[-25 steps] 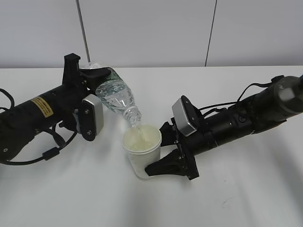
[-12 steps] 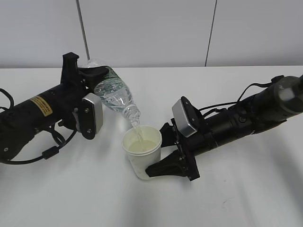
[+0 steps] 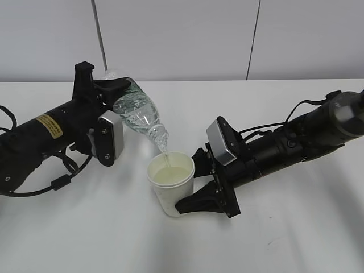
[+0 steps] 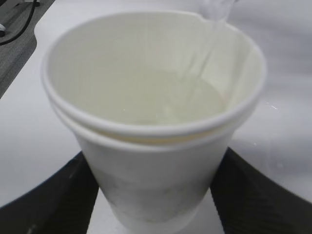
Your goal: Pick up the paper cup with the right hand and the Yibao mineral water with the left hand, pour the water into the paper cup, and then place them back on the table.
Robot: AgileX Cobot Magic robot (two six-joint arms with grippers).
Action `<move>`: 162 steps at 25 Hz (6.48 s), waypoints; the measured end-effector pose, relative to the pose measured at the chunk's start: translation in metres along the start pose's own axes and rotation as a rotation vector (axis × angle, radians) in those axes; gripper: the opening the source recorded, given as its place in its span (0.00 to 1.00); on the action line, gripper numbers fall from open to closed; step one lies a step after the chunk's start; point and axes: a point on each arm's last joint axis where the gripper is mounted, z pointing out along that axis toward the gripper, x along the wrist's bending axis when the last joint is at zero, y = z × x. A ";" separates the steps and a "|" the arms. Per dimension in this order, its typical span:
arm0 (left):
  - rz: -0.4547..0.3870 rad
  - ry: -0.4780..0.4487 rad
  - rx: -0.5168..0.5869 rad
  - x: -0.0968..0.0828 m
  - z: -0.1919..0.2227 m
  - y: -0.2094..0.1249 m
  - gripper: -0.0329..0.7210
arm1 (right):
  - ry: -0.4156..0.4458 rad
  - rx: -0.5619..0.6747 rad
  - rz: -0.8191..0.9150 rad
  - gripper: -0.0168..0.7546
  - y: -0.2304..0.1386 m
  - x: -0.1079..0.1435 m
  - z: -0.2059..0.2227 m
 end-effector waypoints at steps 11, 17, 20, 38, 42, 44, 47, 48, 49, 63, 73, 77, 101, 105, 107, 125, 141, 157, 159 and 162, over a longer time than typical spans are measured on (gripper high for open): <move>-0.370 -0.001 -0.036 0.002 0.001 0.003 0.43 | -0.067 -0.045 0.010 0.68 0.004 -0.006 0.000; -0.837 -0.032 -0.083 0.003 0.000 0.007 0.43 | -0.078 -0.050 0.007 0.68 0.005 -0.007 0.000; -1.089 -0.047 -0.086 0.003 0.000 0.008 0.43 | -0.082 -0.053 0.009 0.68 0.005 -0.007 0.000; -1.521 -0.328 -0.074 -0.024 -0.024 0.030 0.43 | -0.306 -0.038 0.005 0.68 0.000 -0.032 -0.035; -1.523 -0.342 -0.060 -0.027 -0.026 0.031 0.43 | -0.420 0.012 -0.002 0.68 -0.008 -0.042 -0.045; -1.523 -0.343 -0.059 -0.027 -0.026 0.031 0.43 | -0.477 0.008 0.011 0.68 -0.011 -0.047 -0.047; -1.525 -0.345 -0.059 -0.028 -0.026 0.031 0.43 | -0.547 -0.019 0.053 0.68 -0.016 -0.053 -0.048; -1.533 -0.341 -0.063 -0.030 -0.026 0.031 0.43 | -0.569 -0.026 0.069 0.68 -0.018 -0.054 -0.048; -1.542 -0.336 -0.069 -0.032 -0.025 0.032 0.43 | -0.586 -0.030 0.076 0.68 -0.020 -0.056 -0.047; -1.474 -0.339 0.017 -0.070 -0.025 0.028 0.47 | -0.759 -0.169 0.168 0.68 -0.051 -0.065 -0.038; -1.472 -0.321 0.012 -0.069 -0.024 0.028 0.78 | -0.761 -0.206 0.167 0.85 -0.053 -0.064 -0.038; -1.512 -0.333 0.028 -0.071 -0.029 0.028 0.78 | -0.759 -0.221 0.201 0.88 -0.053 -0.064 -0.038; -1.574 -0.087 0.375 -0.052 -0.069 -0.045 0.78 | -1.089 -0.102 0.403 0.88 -0.084 -0.056 -0.156; -1.606 -0.130 0.494 -0.051 -0.054 -0.061 0.78 | -1.145 -0.032 0.495 0.87 -0.072 -0.069 -0.176; -1.618 -0.165 0.582 -0.047 -0.048 -0.071 0.78 | -1.143 0.040 0.548 0.86 -0.072 -0.074 -0.182; -1.494 -0.639 1.487 0.054 -0.045 -0.112 0.73 | -1.041 0.087 0.923 0.82 -0.044 -0.107 -0.206; -1.621 -0.640 1.452 0.091 -0.152 -0.042 0.72 | -1.004 0.059 0.955 0.79 -0.041 -0.107 -0.204; -1.787 -0.299 1.130 0.104 -0.256 0.029 0.72 | -1.005 0.058 0.958 0.79 -0.041 -0.107 -0.204; -1.791 -0.229 1.067 0.108 -0.263 0.033 0.72 | -1.005 0.058 0.958 0.79 -0.041 -0.107 -0.204; -1.789 -0.154 1.001 0.115 -0.272 0.038 0.72 | -1.005 0.058 0.958 0.79 -0.041 -0.107 -0.204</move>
